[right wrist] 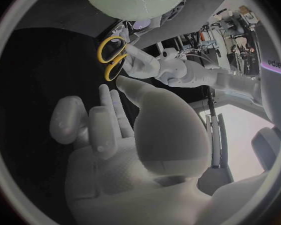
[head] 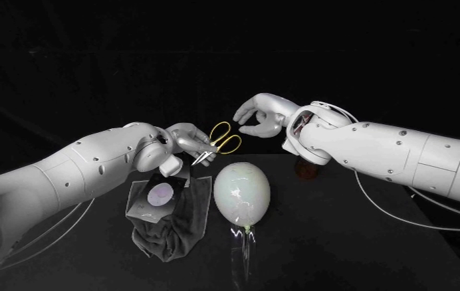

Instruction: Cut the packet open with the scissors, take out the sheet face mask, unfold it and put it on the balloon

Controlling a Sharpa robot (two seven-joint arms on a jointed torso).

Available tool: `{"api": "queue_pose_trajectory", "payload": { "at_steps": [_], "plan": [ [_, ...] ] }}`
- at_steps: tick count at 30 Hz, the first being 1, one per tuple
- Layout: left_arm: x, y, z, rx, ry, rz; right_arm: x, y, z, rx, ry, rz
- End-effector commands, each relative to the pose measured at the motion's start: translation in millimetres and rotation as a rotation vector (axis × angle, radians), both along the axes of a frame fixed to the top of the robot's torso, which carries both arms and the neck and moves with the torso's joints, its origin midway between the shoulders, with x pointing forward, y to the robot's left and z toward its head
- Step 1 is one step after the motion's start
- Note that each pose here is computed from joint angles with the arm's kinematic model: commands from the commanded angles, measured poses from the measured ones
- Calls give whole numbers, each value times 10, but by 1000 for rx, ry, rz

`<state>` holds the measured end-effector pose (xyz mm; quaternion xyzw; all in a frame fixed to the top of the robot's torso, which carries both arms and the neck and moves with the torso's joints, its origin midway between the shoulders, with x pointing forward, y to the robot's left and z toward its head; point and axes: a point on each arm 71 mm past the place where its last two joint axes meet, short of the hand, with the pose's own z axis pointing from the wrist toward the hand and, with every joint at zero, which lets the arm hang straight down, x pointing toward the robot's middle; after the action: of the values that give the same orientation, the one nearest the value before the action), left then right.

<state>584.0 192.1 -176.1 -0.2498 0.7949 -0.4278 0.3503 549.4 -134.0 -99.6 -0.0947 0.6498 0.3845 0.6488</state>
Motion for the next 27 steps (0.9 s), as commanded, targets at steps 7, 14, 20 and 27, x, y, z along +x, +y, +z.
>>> {"api": "queue_pose_trajectory", "payload": {
  "at_steps": [7,14,20,27],
  "plan": [
    [19,-23,114,-8,48,4,-129,321,44,-200,-228,71],
    [33,-45,172,-2,44,0,-193,424,61,-215,-279,95],
    [20,-74,217,-9,46,-7,-198,511,37,-264,-281,100],
    [-19,-101,251,-11,48,-23,-153,532,5,-305,-273,76]
  ]
}}
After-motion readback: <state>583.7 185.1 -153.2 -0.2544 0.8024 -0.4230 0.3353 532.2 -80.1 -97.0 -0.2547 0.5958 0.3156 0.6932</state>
